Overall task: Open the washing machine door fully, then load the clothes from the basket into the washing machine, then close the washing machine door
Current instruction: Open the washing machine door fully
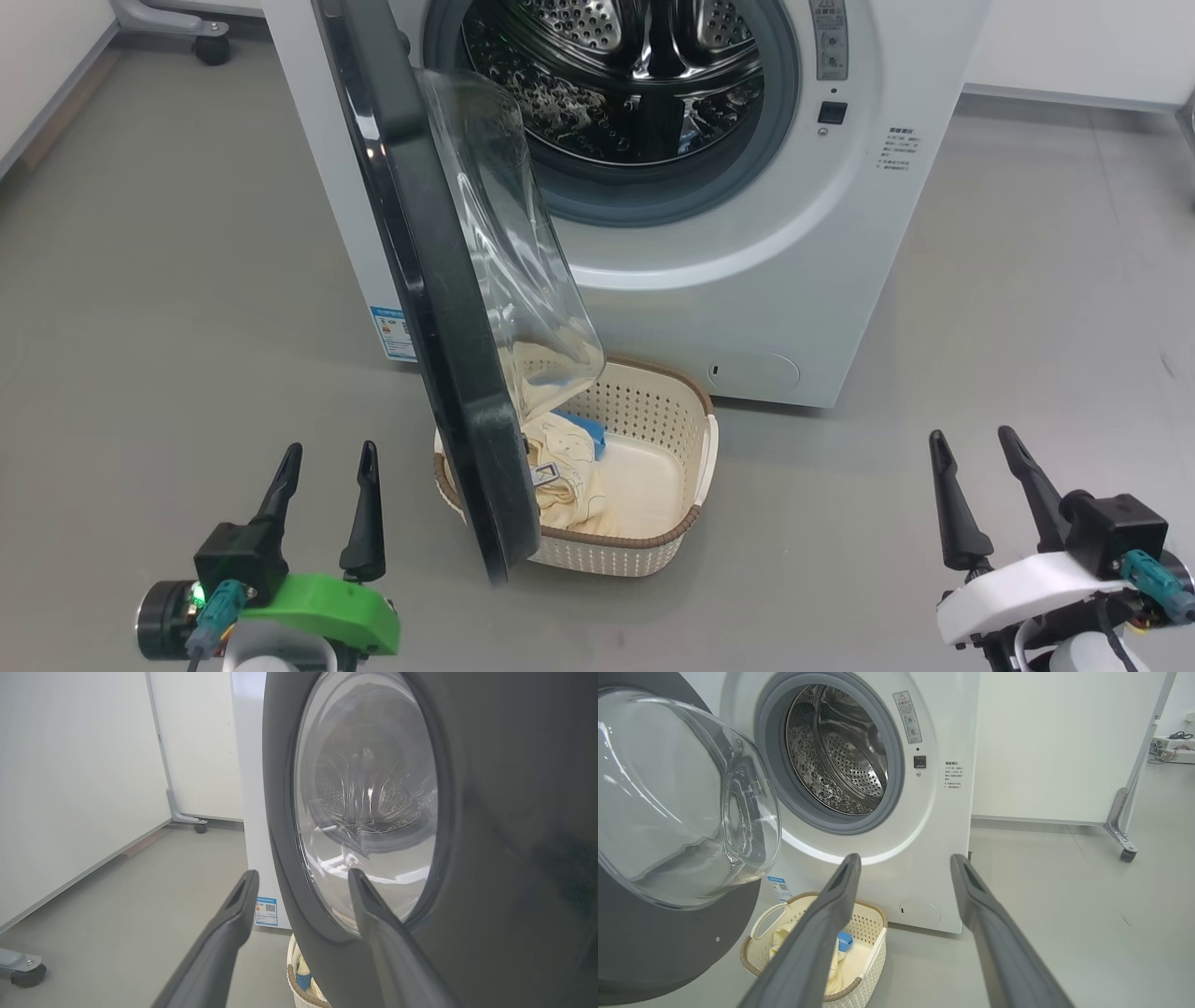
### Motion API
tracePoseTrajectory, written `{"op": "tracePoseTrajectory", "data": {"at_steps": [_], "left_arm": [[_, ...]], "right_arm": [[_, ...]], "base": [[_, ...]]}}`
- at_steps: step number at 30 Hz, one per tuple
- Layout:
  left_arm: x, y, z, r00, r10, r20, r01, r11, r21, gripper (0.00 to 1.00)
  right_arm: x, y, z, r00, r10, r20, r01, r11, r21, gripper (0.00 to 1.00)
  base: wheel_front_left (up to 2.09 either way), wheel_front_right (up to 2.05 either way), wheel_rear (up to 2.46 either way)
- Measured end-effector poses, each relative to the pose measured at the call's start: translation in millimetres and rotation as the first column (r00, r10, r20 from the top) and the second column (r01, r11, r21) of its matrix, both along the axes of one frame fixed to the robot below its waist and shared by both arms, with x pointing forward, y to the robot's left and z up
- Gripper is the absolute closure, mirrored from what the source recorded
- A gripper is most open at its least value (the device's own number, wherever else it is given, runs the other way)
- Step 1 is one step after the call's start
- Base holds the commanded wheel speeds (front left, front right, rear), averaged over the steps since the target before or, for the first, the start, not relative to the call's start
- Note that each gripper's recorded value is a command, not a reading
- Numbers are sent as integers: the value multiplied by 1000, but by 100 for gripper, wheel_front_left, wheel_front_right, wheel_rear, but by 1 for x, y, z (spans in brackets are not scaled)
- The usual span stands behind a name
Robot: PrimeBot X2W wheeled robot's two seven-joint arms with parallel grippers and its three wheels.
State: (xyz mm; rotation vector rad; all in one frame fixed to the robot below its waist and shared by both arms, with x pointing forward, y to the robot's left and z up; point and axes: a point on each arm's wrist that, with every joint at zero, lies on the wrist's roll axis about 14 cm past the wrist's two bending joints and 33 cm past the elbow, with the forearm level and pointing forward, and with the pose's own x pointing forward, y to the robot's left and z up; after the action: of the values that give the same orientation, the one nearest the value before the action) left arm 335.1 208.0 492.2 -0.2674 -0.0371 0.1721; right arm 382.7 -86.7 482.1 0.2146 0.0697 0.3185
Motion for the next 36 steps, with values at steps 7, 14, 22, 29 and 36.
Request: {"op": "tracePoseTrajectory", "data": {"at_steps": [7, 14, 22, 29, 36], "left_arm": [[1, -1, -1, 1000, -4, -2, 4, 1000, 0, 0], [0, -1, -2, 1000, -7, -6, 7, 1000, -1, 0], [0, -3, -3, 1000, -14, -8, 14, 1000, 5, 100], [0, -3, -3, 1000, -16, -9, 16, 1000, 8, 100], [1, 3, 7, 1000, 0, 20, 0, 999, 32, 100]], "right_arm": [[-9, -3, -8, 1000, -23, -18, 22, 1000, -14, 0], [-18, 0, -14, 999, -24, -30, 24, 999, -24, 0], [-18, -3, -12, 999, -39, -17, 38, 999, -35, 0], [-22, -4, -15, 998, -50, -26, 49, 998, -36, 0], [-21, -5, -13, 998, -53, -16, 52, 998, -47, 0]], "base": [[0, 0, 0], [0, 0, 0], [0, 0, 0], [0, 0, 0], [0, 0, 0]]}}
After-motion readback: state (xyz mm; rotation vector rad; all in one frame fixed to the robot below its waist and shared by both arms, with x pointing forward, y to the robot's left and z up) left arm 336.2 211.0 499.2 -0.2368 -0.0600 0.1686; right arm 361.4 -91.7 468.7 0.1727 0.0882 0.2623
